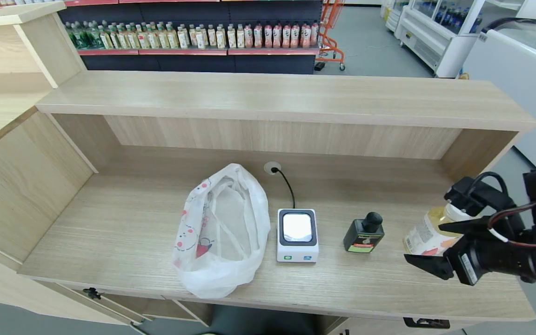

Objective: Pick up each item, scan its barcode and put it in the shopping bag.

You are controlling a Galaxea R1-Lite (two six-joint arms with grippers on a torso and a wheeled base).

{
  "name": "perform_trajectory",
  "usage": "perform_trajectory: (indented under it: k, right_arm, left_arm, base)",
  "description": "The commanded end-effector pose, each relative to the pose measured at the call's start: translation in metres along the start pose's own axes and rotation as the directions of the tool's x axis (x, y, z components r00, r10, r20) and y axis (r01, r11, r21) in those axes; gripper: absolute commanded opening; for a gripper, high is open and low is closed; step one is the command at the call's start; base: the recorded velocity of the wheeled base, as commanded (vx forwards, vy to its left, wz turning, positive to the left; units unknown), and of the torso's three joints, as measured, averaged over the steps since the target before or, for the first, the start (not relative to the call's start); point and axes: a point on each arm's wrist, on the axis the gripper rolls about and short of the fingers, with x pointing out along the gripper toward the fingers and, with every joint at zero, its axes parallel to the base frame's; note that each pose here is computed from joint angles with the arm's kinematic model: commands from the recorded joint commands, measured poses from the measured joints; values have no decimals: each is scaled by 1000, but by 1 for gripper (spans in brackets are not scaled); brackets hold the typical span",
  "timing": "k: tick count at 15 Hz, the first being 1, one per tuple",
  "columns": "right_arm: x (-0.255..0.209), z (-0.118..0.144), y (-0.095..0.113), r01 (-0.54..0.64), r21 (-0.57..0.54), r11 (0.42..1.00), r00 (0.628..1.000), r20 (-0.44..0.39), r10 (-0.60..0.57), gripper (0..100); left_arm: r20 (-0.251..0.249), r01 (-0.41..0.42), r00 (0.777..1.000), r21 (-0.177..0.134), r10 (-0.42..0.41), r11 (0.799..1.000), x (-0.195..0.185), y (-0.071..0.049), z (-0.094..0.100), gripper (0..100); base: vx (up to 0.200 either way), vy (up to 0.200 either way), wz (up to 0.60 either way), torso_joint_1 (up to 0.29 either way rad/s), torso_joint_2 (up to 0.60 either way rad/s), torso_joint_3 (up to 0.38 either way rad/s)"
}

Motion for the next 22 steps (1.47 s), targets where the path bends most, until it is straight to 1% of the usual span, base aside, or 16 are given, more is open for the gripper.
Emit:
perform_trajectory:
  k: [1,2,6,10,13,14,17,22]
  right_arm:
    - [39,-16,1,-42,-57,997,996,-79,38,100]
    - [47,-16,0,-36,-93,995,998,-59,31,100]
    - [76,-16,0,-40,-118,992,999,-22,37,100]
    - [98,-12,8,-92,-140,986,996,1,93,100]
    - [122,-9,13,-85,-164,983,993,63,97,100]
    - [125,-6,12,-92,-167,982,991,84,107,100]
    - [133,-5,13,-172,-178,969,974,114,194,100]
    - [137,-14,14,-188,-178,966,968,135,213,100]
  left_arm:
    - [0,0,1000,0,0,1000,0,0,0,100]
    - [0,0,1000,0,0,1000,0,0,0,100]
    - [0,0,1000,0,0,1000,0,0,0,100]
    - [0,0,1000,0,0,1000,0,0,0,100]
    - [0,0,1000,0,0,1000,0,0,0,100]
    - [0,0,1000,0,0,1000,0,0,0,100]
    - [0,0,1000,0,0,1000,0,0,0,100]
    - [0,0,1000,0,0,1000,0,0,0,100]
  base:
    - [0,0,0,0,0,0]
    - [0,0,0,0,0,0]
    - [0,0,0,0,0,0]
    - [0,0,0,0,0,0]
    - [0,0,0,0,0,0]
    - [0,0,0,0,0,0]
    - [0,0,0,0,0,0]
    - [0,0,0,0,0,0]
